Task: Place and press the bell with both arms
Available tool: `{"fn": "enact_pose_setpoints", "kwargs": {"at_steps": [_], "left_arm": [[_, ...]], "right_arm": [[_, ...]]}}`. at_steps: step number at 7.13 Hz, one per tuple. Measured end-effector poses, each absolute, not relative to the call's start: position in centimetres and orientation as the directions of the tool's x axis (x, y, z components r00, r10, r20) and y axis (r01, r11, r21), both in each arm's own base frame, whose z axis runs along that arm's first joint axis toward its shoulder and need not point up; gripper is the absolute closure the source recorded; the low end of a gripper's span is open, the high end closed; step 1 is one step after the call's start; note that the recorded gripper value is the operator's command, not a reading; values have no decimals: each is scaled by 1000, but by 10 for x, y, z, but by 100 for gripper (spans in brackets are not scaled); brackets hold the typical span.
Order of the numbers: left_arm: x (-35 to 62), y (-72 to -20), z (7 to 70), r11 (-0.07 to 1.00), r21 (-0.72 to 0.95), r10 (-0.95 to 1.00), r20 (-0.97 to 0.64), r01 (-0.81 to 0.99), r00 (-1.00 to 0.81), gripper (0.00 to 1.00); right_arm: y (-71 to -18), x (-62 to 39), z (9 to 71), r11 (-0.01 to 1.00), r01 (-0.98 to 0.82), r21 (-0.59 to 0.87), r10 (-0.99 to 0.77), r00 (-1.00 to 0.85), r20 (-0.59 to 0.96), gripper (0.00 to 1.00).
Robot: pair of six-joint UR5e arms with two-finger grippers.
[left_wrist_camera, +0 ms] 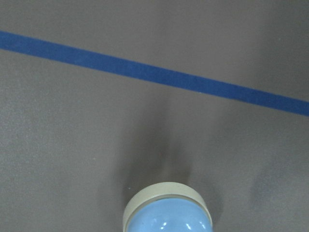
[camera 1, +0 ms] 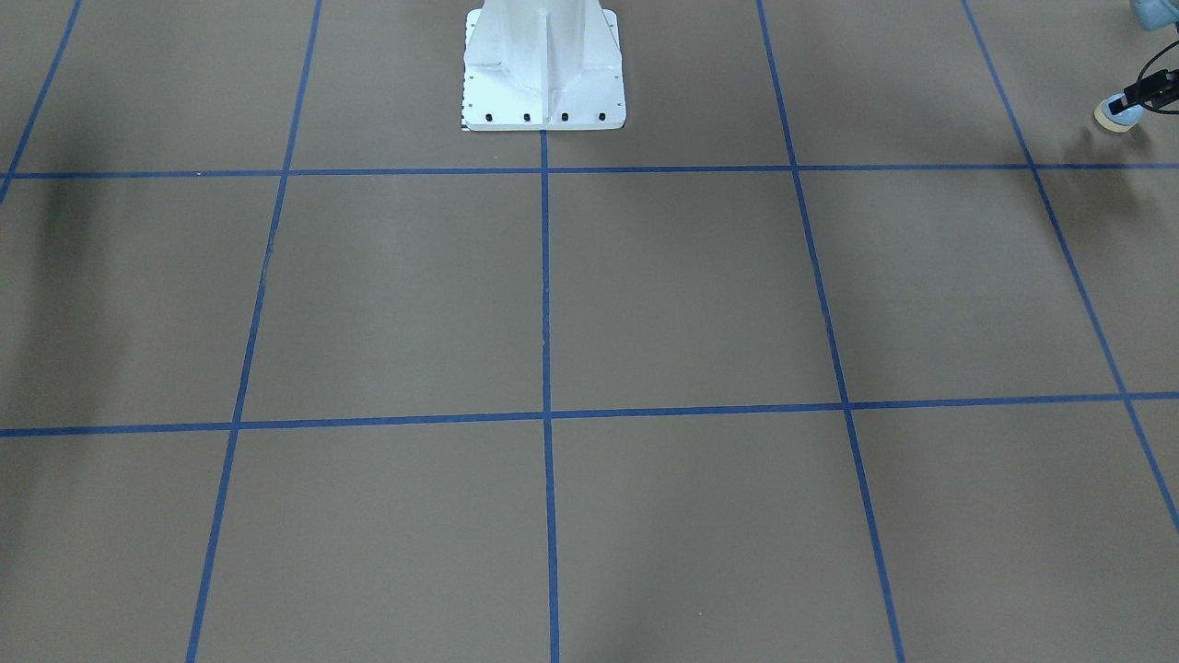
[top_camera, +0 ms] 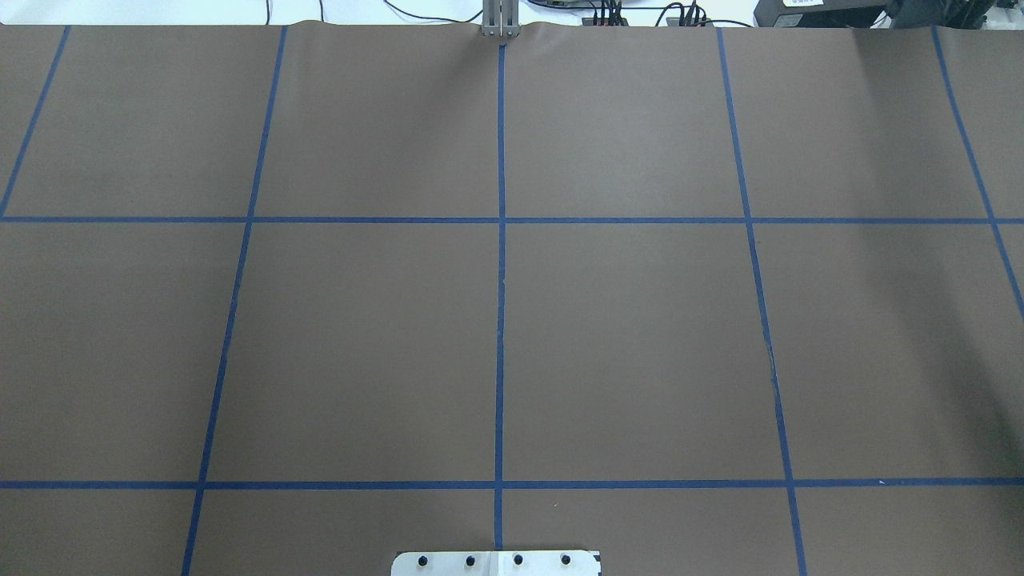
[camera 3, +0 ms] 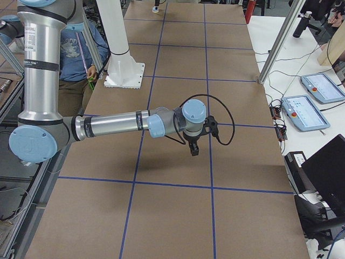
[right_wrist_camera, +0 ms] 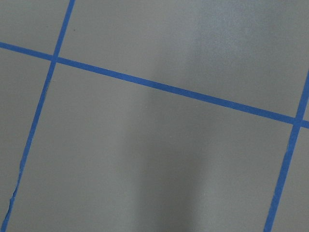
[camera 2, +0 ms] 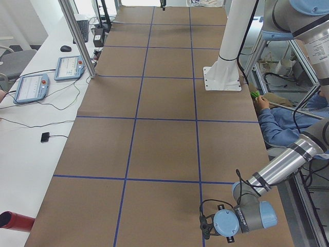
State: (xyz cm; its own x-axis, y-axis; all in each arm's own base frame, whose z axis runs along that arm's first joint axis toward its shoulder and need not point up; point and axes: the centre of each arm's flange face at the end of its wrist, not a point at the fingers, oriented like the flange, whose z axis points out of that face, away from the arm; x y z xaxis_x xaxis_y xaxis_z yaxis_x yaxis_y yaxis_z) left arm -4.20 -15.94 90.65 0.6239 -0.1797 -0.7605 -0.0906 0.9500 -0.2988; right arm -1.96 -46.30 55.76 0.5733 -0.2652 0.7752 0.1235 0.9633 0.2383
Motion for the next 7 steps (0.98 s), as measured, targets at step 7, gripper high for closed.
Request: {"fn": "enact_pose_setpoints", "kwargs": {"at_steps": [7], "left_arm": [[-24,-173,913,929,-334,-162,-759,-163,631,4]], "right_arm": [[-460,-21,559,964,127,234,-264,573,776,0]]}}
